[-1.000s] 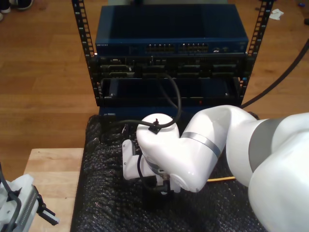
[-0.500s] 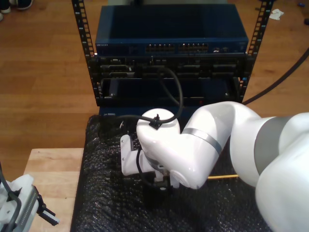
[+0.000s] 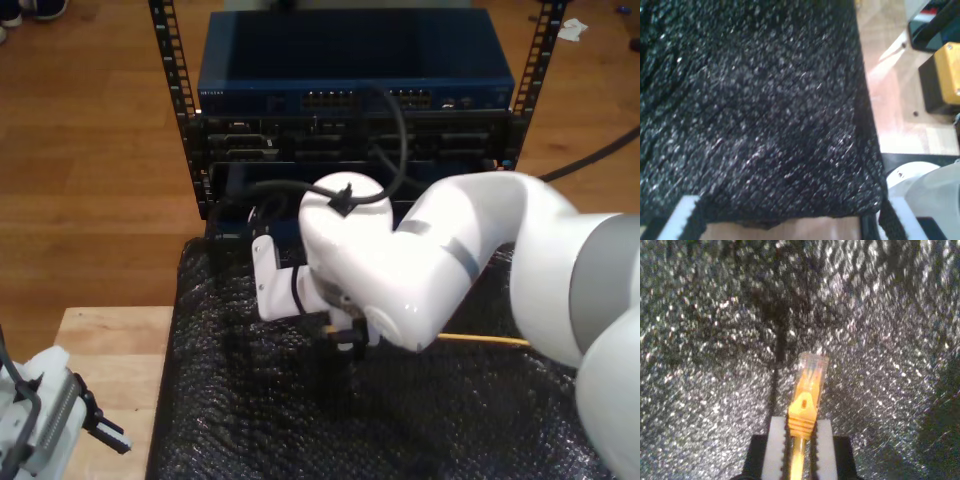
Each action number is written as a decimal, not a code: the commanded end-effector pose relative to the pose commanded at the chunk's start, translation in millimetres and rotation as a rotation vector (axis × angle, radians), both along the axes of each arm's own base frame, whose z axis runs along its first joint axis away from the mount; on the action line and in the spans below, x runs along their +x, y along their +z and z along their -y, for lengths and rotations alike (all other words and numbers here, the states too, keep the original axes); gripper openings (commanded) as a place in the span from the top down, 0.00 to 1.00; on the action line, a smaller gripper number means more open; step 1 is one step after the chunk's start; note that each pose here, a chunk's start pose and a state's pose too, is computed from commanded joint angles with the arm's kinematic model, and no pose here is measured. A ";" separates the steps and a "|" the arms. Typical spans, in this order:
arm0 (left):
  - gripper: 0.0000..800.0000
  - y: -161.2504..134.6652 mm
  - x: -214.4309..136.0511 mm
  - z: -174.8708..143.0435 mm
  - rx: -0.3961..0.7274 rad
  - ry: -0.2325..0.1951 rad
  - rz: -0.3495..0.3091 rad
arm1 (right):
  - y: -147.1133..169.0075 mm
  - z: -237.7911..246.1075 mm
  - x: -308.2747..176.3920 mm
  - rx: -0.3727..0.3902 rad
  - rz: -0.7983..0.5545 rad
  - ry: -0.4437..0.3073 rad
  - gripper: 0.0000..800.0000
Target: Grab the cable and plug it in
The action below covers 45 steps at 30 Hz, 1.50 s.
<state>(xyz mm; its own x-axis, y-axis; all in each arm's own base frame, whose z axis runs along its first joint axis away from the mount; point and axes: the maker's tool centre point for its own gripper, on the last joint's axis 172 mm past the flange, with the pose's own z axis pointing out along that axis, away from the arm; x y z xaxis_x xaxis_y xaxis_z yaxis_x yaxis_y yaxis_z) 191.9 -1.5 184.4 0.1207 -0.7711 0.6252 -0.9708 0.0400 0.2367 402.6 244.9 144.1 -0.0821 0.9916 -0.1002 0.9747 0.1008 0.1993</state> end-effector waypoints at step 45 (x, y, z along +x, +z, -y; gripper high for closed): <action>0.00 115.3 148.8 116.5 -0.402 0.191 0.078 | 144.2 15.5 -47.9 0.367 -0.244 -0.087 0.99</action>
